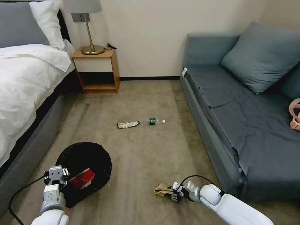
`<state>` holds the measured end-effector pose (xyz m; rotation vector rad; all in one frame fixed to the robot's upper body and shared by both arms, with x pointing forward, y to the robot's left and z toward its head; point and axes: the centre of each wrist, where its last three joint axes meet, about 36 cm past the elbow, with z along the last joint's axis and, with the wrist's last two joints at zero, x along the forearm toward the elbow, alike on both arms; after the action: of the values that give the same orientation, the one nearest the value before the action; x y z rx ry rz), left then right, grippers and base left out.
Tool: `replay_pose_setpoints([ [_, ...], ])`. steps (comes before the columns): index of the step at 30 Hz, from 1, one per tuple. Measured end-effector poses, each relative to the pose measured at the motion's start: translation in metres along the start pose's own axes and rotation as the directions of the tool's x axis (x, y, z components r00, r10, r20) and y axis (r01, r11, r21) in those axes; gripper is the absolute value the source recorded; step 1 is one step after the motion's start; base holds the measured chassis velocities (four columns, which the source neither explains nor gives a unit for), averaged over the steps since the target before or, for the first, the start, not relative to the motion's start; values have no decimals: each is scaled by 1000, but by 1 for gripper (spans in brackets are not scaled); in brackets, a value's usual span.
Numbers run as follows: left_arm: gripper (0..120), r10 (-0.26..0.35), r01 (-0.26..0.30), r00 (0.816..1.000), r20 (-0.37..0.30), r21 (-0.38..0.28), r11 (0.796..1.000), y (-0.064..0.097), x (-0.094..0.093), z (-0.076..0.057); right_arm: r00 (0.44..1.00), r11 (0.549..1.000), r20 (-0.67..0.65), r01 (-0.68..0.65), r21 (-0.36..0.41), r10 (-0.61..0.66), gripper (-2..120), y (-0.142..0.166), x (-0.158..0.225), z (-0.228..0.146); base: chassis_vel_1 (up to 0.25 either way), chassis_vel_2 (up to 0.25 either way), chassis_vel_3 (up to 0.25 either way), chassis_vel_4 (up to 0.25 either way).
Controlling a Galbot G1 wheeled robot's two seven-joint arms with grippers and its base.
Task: Pick up the trash bin, then pick up the garbage on the floor and place it into the trash bin.
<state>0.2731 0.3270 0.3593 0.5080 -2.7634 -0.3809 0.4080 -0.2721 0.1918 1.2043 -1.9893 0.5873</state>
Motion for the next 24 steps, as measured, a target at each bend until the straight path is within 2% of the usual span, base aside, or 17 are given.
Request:
replay_pose_setpoints([
  [3, 4, 3, -3, 1000, -7, -2, 1000, -2, 5, 4, 1000, 1000, 1, -9, -2, 9, 5, -2, 2, 2, 0, 0, 0, 0],
  [5, 4, 3, -3, 1000, -8, -1, 1000, -2, 6, 4, 1000, 1000, 5, -13, -4, 13, 1, -3, 3, 1, 0, 0, 0, 0],
  [8, 4, 3, -3, 1000, -8, -1, 1000, -2, 7, 4, 1000, 1000, 20, -24, -3, 24, 0, -9, 5, -5, 0, 0, 0, 0],
  [11, 4, 4, -4, 1000, -5, 0, 1000, -2, 7, 3, 997, 999, 69, -45, 4, 45, 0, -22, 9, -26, 0, 0, 0, 0],
  [14, 4, 5, -5, 1000, 3, 1, 1000, -2, 6, 0, 979, 995, 186, -90, 37, 82, 0, -50, 19, -86, 0, 0, 0, 0],
  [16, 4, 5, -5, 1000, 4, 0, 1000, -3, 6, -1, 974, 994, 210, -100, 48, 87, 0, -55, 22, -99, 0, 0, 0, 0],
  [17, 4, 6, -6, 1000, 8, -2, 1000, -4, 6, -3, 958, 990, 272, -115, 80, 90, 0, -64, 28, -132, 0, 0, 0, 0],
  [19, 4, 12, -12, 1000, 12, -2, 1000, -8, 8, -7, 932, 987, 357, -108, 119, 59, 0, -66, 35, -176, 0, 0, 0, 0],
  [20, 4, 12, -12, 1000, 12, -2, 1000, -8, 8, -7, 932, 987, 357, -108, 119, 59, 0, -66, 35, -176, 0, 0, 0, 0],
  [22, 4, 18, -18, 1000, 20, 1, 1000, -12, 9, -12, 895, 987, 445, -66, 146, -6, 0, -57, 39, -223, 0, 0, 0, 0],
  [23, 4, 18, -18, 1000, 20, 1, 1000, -12, 9, -12, 895, 987, 445, -66, 146, -6, 0, -57, 39, -223, 0, 0, 0, 0],
  [24, 4, 19, -19, 999, 26, 1, 1000, -14, 9, -15, 871, 987, 489, -31, 160, -51, 0, -48, 37, -248, 0, 0, 0, 0],
])
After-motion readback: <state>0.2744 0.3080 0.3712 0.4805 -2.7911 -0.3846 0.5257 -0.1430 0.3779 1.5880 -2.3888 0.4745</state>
